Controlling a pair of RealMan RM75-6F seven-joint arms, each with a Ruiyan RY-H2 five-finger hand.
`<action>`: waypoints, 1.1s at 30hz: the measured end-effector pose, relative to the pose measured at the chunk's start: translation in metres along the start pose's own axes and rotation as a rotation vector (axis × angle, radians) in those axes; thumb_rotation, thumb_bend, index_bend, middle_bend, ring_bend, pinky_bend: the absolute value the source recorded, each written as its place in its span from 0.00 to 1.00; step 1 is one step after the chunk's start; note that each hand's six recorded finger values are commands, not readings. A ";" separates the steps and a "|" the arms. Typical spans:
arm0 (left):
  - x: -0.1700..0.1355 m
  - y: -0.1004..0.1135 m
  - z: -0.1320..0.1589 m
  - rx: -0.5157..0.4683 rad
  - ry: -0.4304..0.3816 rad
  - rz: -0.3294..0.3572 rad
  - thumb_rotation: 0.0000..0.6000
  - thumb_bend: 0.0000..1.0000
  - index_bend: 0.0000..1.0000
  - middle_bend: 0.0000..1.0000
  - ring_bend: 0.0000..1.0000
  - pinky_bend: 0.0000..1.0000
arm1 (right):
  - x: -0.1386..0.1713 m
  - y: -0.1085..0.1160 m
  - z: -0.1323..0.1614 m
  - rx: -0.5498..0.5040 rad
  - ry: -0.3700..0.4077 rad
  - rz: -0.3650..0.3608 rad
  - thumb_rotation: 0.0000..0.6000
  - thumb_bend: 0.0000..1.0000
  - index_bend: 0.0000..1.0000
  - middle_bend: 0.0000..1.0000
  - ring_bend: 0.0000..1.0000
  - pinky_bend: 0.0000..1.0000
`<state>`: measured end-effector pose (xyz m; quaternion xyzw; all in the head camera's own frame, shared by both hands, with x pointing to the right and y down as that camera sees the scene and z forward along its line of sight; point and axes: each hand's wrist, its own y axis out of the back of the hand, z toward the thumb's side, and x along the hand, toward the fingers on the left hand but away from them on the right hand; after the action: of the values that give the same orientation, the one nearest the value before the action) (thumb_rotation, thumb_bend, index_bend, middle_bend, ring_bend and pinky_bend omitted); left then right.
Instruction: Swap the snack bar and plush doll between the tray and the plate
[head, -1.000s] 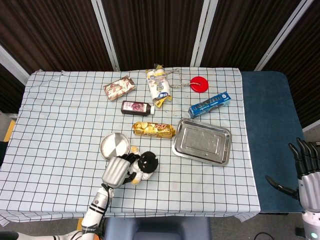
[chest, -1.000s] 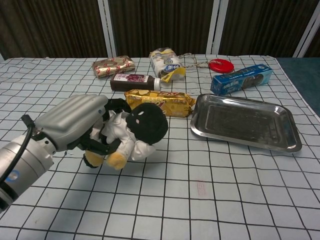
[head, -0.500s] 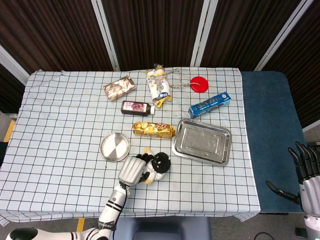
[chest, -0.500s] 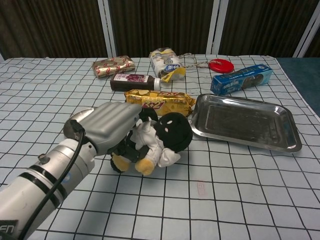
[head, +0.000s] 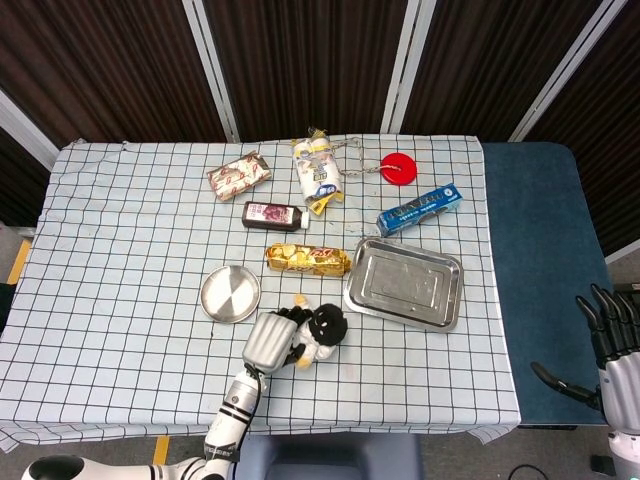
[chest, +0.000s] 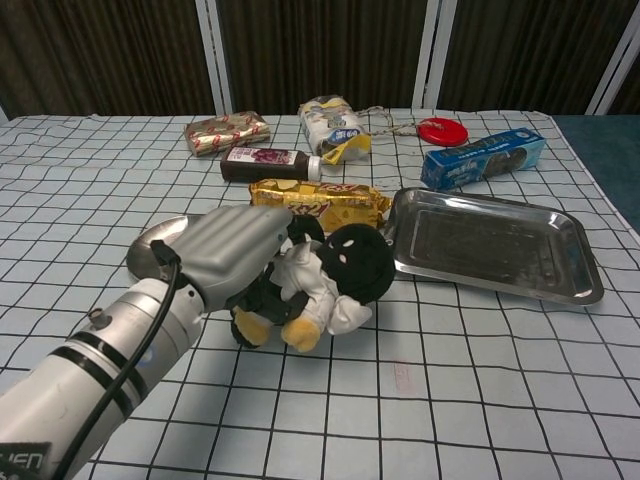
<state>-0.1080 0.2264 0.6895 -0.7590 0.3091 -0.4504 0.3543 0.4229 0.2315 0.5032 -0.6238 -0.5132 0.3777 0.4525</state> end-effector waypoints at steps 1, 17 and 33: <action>0.000 0.000 0.000 -0.007 0.000 -0.012 1.00 0.44 0.15 0.26 0.27 0.41 | 0.000 0.000 0.000 0.000 0.000 -0.001 1.00 0.08 0.00 0.00 0.00 0.03; -0.002 0.021 -0.011 0.019 -0.001 -0.056 1.00 0.43 0.00 0.00 0.00 0.18 | 0.001 -0.001 0.001 0.002 0.004 0.000 1.00 0.08 0.00 0.00 0.00 0.03; 0.057 0.045 -0.006 0.056 -0.074 0.010 1.00 0.43 0.00 0.00 0.01 0.17 | 0.005 0.011 0.005 0.003 0.028 -0.086 1.00 0.08 0.00 0.00 0.00 0.03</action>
<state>-0.0971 0.1548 0.6809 -0.7634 0.2866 -0.4286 0.3891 0.4225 0.2363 0.4911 -0.6057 -0.5324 0.3499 0.4766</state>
